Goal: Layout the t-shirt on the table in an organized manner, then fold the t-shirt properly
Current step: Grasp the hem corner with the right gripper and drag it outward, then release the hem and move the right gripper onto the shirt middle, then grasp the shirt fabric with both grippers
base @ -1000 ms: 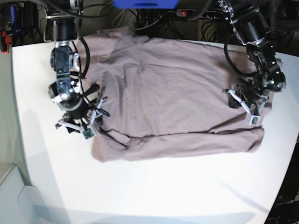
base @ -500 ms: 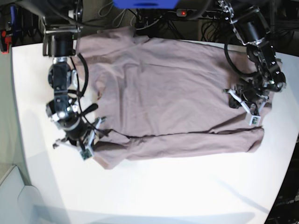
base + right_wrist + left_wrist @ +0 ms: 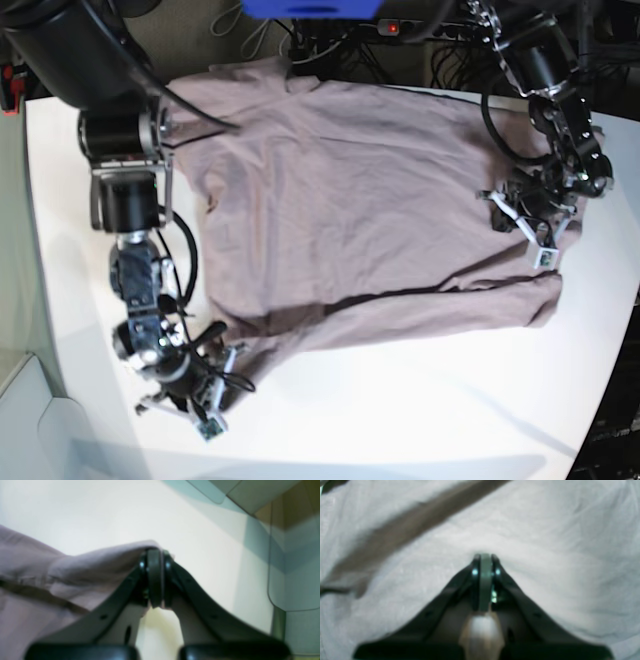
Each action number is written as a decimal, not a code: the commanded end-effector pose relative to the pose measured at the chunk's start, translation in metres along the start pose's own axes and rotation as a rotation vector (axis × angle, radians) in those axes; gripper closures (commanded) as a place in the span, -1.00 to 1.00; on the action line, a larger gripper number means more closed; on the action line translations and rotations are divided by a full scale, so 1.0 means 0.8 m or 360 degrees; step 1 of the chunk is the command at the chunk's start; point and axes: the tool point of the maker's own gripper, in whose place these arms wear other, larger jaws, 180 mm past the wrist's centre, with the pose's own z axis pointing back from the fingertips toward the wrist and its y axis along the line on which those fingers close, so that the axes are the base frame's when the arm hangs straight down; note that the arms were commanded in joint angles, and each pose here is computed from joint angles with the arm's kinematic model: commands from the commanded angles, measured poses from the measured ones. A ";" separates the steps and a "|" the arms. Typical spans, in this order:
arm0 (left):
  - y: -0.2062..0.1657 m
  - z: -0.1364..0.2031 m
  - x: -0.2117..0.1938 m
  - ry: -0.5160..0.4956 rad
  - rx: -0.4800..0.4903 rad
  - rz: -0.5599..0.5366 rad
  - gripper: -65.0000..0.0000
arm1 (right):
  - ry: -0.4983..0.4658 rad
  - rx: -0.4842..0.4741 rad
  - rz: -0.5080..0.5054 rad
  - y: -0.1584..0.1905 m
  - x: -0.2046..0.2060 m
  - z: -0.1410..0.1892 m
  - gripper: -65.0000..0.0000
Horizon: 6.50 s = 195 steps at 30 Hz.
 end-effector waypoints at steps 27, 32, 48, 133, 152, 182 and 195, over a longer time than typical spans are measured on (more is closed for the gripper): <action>0.015 0.022 -0.082 0.0261 0.0087 -0.0038 1.00 | -0.0206 -0.0566 -0.0434 -0.190 0.029 0.019 1.00; 0.015 0.024 -0.078 0.0249 0.0093 -0.0048 1.00 | -0.0154 -0.0532 -0.0436 -0.171 0.007 0.013 1.00; 0.025 0.068 -0.025 0.0181 0.0251 -0.0227 1.00 | -0.0072 -0.0489 -0.0432 -0.136 -0.037 0.013 0.07; 0.064 0.111 0.032 0.0152 0.0491 -0.0555 0.09 | 0.0048 0.0908 -0.0157 0.418 -0.078 0.137 0.79; 0.090 0.082 0.047 -0.0207 0.0392 -0.0212 -0.56 | 0.0068 0.0910 -0.0168 0.420 -0.084 0.138 0.79; 0.099 0.066 0.047 -0.0230 0.0359 -0.0075 -0.23 | 0.0065 0.0909 -0.0168 0.420 -0.084 0.138 0.79; 0.100 0.055 0.043 -0.0216 0.0324 -0.0020 0.30 | 0.0079 0.0901 -0.0152 0.415 -0.091 0.138 0.79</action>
